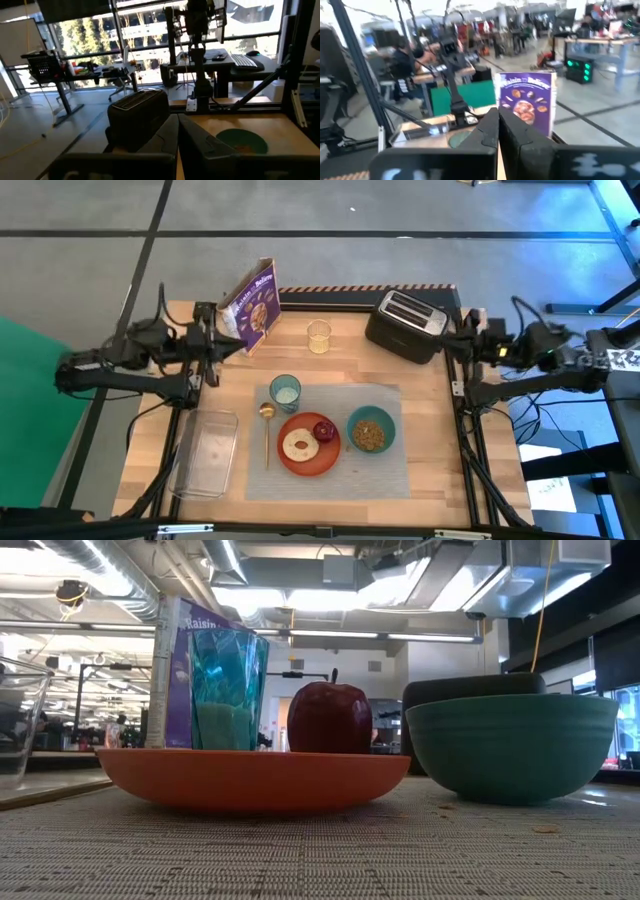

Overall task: Arrange a breakfast setting
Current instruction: Return to Home Position

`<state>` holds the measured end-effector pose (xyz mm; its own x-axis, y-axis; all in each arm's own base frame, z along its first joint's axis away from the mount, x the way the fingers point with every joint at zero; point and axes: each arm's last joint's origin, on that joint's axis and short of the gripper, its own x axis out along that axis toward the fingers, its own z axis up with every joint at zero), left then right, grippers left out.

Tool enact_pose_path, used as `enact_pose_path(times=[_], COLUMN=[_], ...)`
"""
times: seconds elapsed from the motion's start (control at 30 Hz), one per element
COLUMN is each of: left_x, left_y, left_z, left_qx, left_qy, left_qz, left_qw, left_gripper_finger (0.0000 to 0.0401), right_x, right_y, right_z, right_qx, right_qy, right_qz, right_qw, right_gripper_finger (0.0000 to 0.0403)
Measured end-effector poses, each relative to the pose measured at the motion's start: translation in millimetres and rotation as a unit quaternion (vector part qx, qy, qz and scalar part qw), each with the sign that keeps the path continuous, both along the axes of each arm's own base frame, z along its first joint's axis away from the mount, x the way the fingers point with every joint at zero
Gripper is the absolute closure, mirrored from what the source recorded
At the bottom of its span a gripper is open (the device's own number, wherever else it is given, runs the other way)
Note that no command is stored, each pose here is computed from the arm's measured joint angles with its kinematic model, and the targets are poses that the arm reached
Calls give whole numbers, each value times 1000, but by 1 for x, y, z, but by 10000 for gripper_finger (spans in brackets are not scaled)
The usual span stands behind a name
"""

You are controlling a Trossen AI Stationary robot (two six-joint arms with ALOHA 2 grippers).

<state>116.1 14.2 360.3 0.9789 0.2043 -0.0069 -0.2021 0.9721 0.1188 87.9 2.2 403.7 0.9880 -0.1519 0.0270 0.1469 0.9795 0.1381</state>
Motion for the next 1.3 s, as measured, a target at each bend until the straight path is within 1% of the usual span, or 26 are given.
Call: enact_pose_path(times=[0.07,0.13,0.2,0.33,0.47,0.57,0.67,0.73,0.8,0.9,1.03,1.1,1.17,1.23,1.3], left_x=[-3,-8,-14,-27,-34,-38,-45,-46,-46,-45,-40,-37,-33,-30,-28], left_y=[0,2,3,0,-2,-3,-4,-4,-4,-5,-6,-6,-6,-7,-8], left_z=[-19,-40,-54,-78,-104,-118,-126,-128,-132,-133,-145,-148,-157,-165,-167], left_qx=[1,0,-1,-1,-17,-29,-32,-32,-30,-28,-35,-41,-49,-60,-65], left_qy=[-11,-2,-2,-10,-19,-26,-25,-21,-2,2,15,4,6,4,-11], left_qz=[8,41,69,50,22,11,9,10,3,-9,-34,-42,-56,-75,-86], left_qw=[1000,999,998,999,999,999,999,999,1000,1000,999,998,997,995,994], left_gripper_finger=[401,401,401,401,401,401,401,401,401,401,401,401,401,401,401], right_x=[3,8,13,15,9,3,-5,-11,-9,-5,0,2,4,7,8], right_y=[1,1,2,3,2,2,3,3,4,4,4,5,5,5,5], right_z=[-21,-44,-68,-108,-139,-153,-162,-167,-173,-182,-199,-202,-208,-219,-222], right_qx=[0,1,5,32,50,51,49,46,39,29,47,51,52,55,65], right_qy=[-24,-41,-40,-33,-29,-49,-74,-91,-96,-75,-61,-85,-98,-86,-78], right_qz=[12,8,3,19,26,33,74,86,85,86,78,79,79,78,77], right_qw=[1000,999,999,999,998,997,993,991,991,993,994,992,991,992,992], right_gripper_finger=[402,402,403,403,403,403,403,403,403,403,403,403,403,403,403])
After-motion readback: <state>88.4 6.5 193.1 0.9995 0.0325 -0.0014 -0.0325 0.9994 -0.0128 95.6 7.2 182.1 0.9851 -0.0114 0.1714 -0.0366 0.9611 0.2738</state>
